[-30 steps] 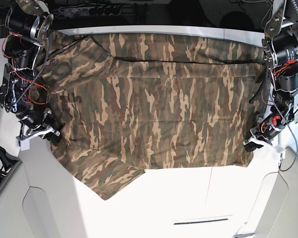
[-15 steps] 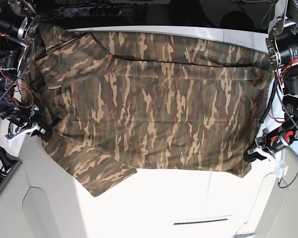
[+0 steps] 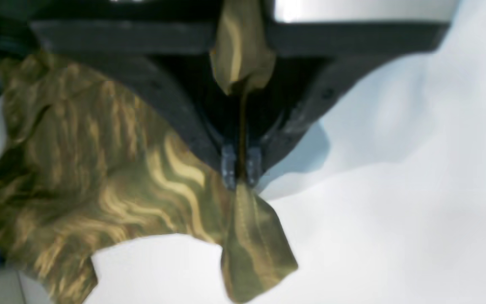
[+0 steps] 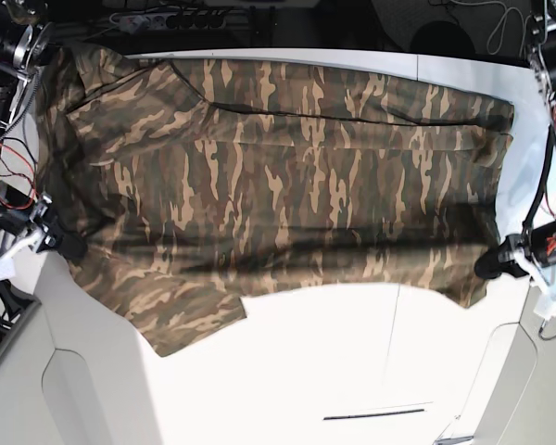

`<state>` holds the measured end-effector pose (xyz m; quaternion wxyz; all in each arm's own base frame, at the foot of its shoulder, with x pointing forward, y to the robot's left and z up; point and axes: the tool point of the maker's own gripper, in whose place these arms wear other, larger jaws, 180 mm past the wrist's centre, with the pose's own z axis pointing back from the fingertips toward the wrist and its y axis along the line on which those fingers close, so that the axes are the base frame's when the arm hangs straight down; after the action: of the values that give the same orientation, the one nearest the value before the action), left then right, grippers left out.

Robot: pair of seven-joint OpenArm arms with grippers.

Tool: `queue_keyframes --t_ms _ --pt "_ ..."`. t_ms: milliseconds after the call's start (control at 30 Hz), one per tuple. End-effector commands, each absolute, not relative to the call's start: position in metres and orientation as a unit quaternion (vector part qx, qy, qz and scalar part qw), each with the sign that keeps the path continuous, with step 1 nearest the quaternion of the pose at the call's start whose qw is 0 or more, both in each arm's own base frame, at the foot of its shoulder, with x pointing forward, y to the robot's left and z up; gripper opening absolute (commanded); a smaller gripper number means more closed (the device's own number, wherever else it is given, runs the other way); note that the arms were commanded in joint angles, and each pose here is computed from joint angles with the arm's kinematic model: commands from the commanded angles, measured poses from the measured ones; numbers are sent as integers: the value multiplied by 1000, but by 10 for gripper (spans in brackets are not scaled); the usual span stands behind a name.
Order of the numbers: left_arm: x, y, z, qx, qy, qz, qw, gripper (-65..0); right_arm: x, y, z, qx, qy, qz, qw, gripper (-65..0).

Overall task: Fold the T-shirt properly
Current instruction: 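Grasp the hem with both grippers and fold it up onto the collar, then grasp the loose sleeve with the right gripper and tuck it in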

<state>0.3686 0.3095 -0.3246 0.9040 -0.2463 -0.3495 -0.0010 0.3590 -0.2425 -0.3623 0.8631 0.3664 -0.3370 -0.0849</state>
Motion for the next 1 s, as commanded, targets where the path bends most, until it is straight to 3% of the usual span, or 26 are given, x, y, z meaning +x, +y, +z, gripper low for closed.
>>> queue_keyframes --t_ms 0,433,967 --pt "375 319 -297 -237 -383 -18 893 -650 368 -253 -338 357 -373 -67 854 -650" --pt "318 330 -305 -198 -336 -72 918 -650 303 -235 -328 295 -366 36 882 -650" --pt "262 325 -351 -215 -251 -59 942 -650 237 -265 -347 269 -344 -18 899 -650"
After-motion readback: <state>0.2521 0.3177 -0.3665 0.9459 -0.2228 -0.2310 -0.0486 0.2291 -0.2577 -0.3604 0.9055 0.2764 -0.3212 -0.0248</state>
